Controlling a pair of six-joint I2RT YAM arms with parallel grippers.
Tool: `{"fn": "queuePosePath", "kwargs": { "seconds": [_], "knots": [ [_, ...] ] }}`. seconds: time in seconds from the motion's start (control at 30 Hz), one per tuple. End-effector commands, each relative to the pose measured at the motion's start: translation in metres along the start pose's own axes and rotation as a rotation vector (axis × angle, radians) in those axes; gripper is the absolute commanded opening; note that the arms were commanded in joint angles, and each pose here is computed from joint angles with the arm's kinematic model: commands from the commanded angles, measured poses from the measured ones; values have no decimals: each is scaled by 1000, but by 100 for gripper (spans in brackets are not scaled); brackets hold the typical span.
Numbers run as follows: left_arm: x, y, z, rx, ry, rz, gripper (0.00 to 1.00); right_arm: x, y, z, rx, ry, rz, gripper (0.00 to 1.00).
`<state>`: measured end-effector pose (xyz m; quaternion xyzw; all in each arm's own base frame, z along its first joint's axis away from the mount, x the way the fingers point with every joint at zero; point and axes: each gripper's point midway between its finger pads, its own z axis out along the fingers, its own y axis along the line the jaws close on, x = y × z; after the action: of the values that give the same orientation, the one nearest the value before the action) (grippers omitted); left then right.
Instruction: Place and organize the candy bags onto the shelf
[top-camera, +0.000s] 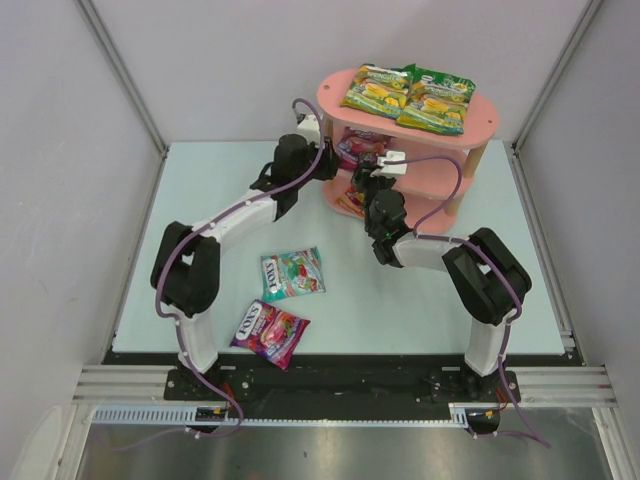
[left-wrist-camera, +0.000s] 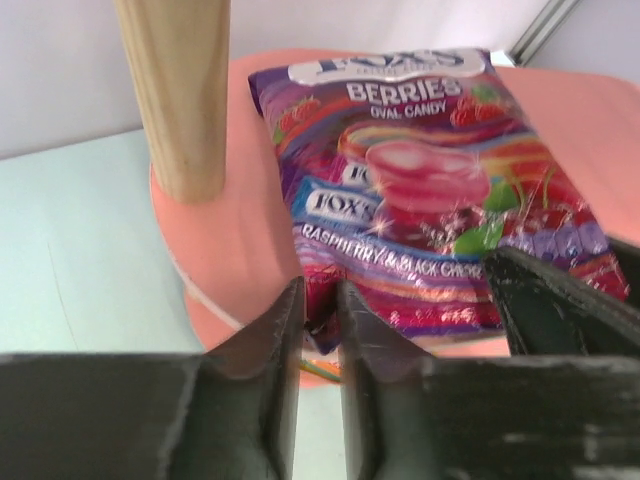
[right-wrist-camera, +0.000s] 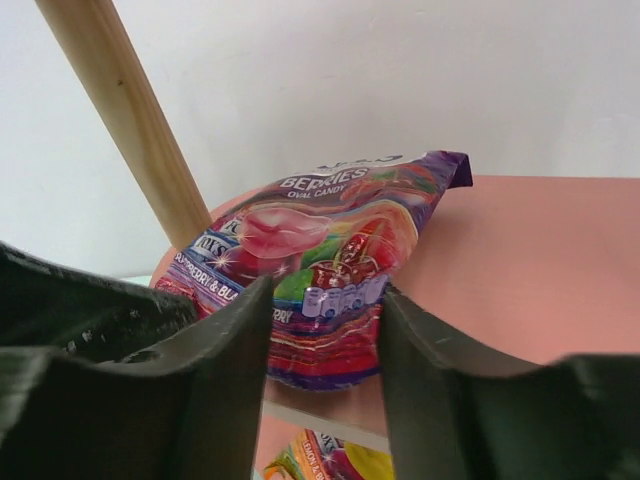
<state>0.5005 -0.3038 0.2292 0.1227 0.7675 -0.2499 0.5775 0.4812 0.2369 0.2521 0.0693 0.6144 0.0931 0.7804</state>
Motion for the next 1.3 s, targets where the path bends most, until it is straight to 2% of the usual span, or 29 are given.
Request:
{"fn": "queuePosePath", "kwargs": {
  "seconds": [0.0, 0.07, 0.17, 0.23, 0.57, 0.63, 0.67, 0.73, 0.77, 0.83, 0.97, 1.0, 1.07, 1.1, 1.13, 1.17, 1.23, 1.27],
  "knots": [
    [-25, -7, -14, 22, -54, -6, 49, -28, -2, 6, 51, -65, 41, 58],
    [-25, -6, -17, 13, -57, -9, 69, -29, -4, 4, 75, -64, 43, 62],
    [-30, -5, -25, -4, -69, -17, 83, -33, -10, 1, 96, -62, 15, 65],
    [-36, -5, -32, -8, -79, -18, 89, -41, -9, -3, 93, -70, 23, 66],
    [-46, -6, -80, -32, -95, -33, 92, -51, -15, -30, 61, -33, 5, 75],
    [-33, -3, -91, -41, -65, -49, 92, -45, -17, -40, 52, 0, -2, 76],
    [-36, -6, -103, -37, -71, -61, 93, -57, -17, -45, 43, -8, 8, 80],
    [-11, -3, -114, -53, 6, -102, 93, -47, -20, -58, 33, 45, 9, 84],
    [0, -3, -126, -57, 30, -136, 93, -60, -14, -67, 10, 40, 31, 85],
    [17, -3, -141, -62, 62, -172, 93, -47, -12, -88, -17, 117, 19, 86],
    [50, -3, -193, -76, 74, -277, 93, -31, 24, -151, -193, 289, 33, 87],
    [50, 1, -201, -100, 56, -289, 93, -26, 24, -168, -225, 350, 15, 87],
    [78, 7, -217, -136, 113, -320, 93, -6, 43, -204, -356, 473, 50, 86],
    [72, 5, -228, -130, 87, -328, 93, 10, 49, -227, -436, 563, 29, 85],
    [81, 8, -234, -151, 109, -334, 93, 16, 70, -256, -618, 653, 60, 85],
    [86, 10, -240, -161, 114, -343, 93, 30, 74, -282, -729, 731, 58, 82],
    [85, 14, -255, -181, 93, -350, 94, 35, 96, -338, -1057, 837, 89, 79],
    [88, 16, -259, -194, 91, -353, 94, 41, 96, -354, -1126, 876, 99, 79]
  ]
}}
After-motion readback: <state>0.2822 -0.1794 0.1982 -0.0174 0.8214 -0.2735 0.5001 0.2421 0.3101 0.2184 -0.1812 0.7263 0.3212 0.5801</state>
